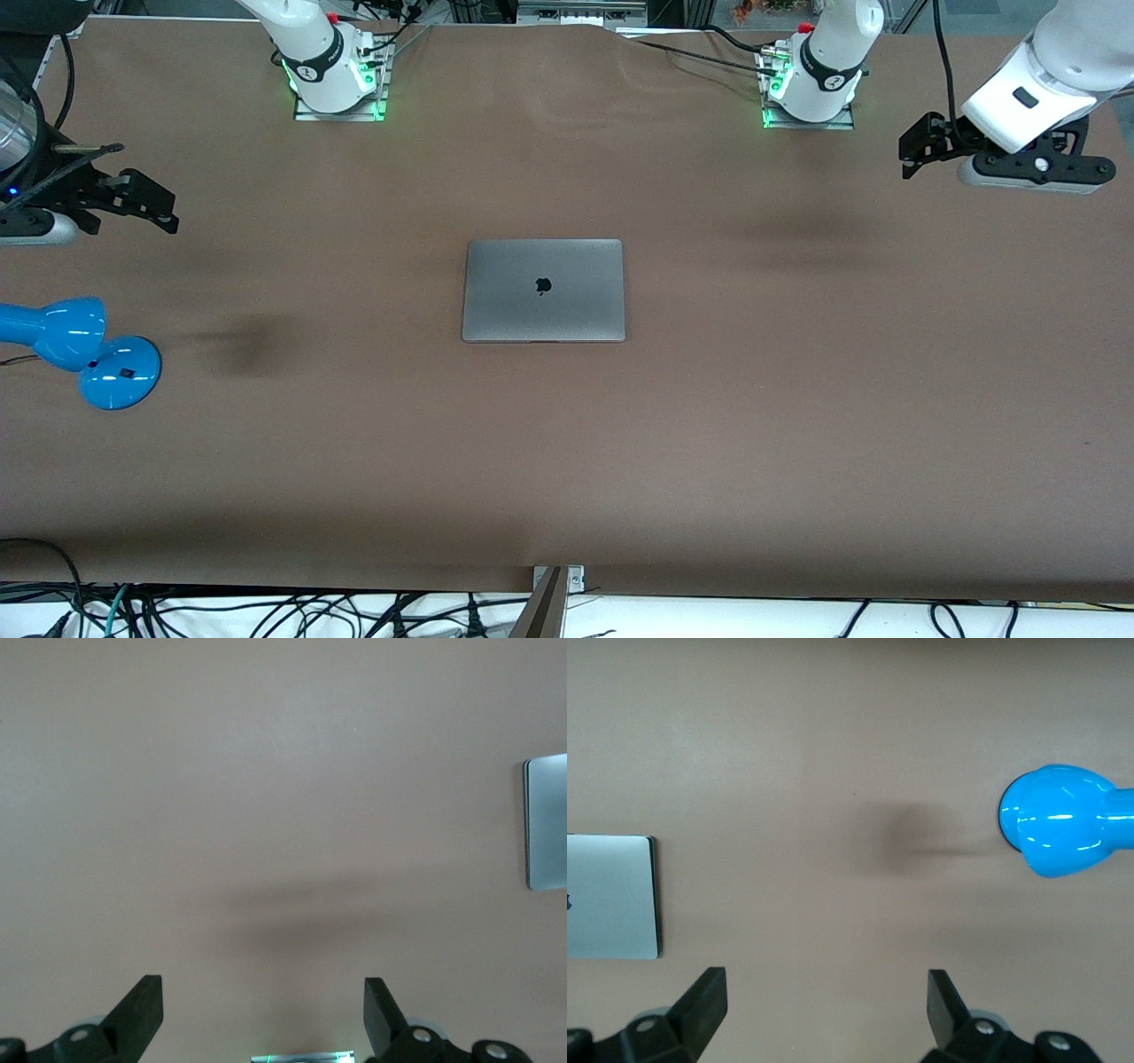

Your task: Close laptop with both arms from behind

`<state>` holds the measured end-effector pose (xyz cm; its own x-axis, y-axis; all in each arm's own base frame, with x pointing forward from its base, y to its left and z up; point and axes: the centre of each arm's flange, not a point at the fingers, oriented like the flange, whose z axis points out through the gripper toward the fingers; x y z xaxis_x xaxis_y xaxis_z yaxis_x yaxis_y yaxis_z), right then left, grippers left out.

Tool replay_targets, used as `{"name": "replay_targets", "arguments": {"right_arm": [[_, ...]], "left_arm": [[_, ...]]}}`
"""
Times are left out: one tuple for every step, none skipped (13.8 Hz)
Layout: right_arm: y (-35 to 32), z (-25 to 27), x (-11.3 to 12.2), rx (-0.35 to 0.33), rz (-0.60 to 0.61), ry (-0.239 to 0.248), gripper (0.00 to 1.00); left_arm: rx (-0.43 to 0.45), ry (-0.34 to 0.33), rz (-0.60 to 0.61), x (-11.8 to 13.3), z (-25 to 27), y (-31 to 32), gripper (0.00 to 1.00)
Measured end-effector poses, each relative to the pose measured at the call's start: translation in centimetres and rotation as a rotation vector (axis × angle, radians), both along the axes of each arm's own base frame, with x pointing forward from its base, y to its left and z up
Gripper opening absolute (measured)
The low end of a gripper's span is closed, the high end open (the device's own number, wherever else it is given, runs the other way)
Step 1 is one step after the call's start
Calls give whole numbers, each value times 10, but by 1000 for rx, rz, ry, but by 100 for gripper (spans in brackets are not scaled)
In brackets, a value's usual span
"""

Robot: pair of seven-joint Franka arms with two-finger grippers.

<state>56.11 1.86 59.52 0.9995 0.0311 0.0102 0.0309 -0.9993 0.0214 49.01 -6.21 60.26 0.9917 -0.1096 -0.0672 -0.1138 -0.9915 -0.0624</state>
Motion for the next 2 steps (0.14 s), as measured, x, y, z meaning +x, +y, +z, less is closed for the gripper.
{"name": "replay_targets", "arguments": {"right_arm": [[-1, -1, 0, 0, -1, 1, 100], [-2, -1, 0, 0, -3, 2, 100]], "left_arm": [[-1, -9, 0, 1, 5, 0, 100], [-2, -12, 0, 1, 6, 0, 100]]}}
